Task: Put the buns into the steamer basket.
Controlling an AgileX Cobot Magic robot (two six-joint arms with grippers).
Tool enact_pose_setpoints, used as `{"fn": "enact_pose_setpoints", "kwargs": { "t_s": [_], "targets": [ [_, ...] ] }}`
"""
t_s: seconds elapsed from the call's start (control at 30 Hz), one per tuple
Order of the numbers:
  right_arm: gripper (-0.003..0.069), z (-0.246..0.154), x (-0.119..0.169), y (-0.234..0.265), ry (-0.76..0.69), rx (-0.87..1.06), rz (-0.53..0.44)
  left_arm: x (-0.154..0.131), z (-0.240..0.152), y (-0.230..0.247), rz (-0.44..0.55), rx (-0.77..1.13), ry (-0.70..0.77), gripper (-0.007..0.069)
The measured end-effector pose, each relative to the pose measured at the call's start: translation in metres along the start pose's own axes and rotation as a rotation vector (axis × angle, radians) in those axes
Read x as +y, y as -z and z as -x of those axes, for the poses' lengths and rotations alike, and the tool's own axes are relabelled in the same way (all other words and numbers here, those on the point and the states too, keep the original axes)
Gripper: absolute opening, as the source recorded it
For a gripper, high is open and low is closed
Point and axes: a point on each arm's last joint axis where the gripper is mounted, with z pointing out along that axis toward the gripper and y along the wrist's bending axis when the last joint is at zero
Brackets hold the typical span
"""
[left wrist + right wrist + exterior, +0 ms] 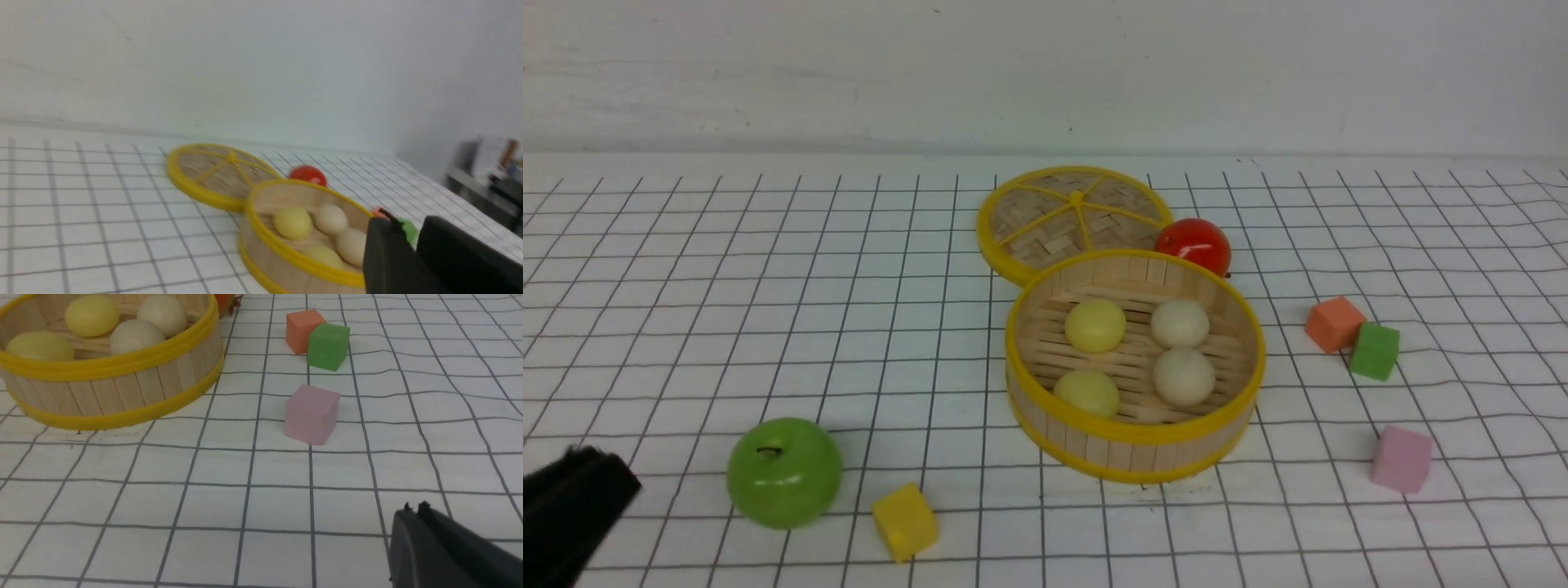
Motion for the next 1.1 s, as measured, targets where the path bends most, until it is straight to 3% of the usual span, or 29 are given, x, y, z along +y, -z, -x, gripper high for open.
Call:
{"fn": "enact_pose_setpoints", "kwargs": {
  "t_s": [0.07,0.17,0.33,0.47,1.1],
  "targets": [
    [-0.0010,0.000,0.000,0.000,0.000,0.000,0.000,0.005,-0.002,0.001,0.054,-0.021,-0.005,0.0071],
    [-0.0009,0.000,0.000,0.000,0.001,0.000,0.000,0.020,-0.018,0.008,0.208,-0.023,-0.014,-0.0013],
    [-0.0003,0.000,0.000,0.000,0.001,0.000,0.000,0.037,-0.053,0.022,0.380,0.012,0.080,-0.0013],
    [0.0001,0.000,0.000,0.000,0.001,0.000,0.000,0.042,-0.076,0.029,0.456,0.221,0.101,-0.0013],
    [0.0022,0.000,0.000,0.000,0.003,0.000,-0.001,0.043,-0.081,0.031,0.480,0.266,0.138,-0.0013]
  ]
}}
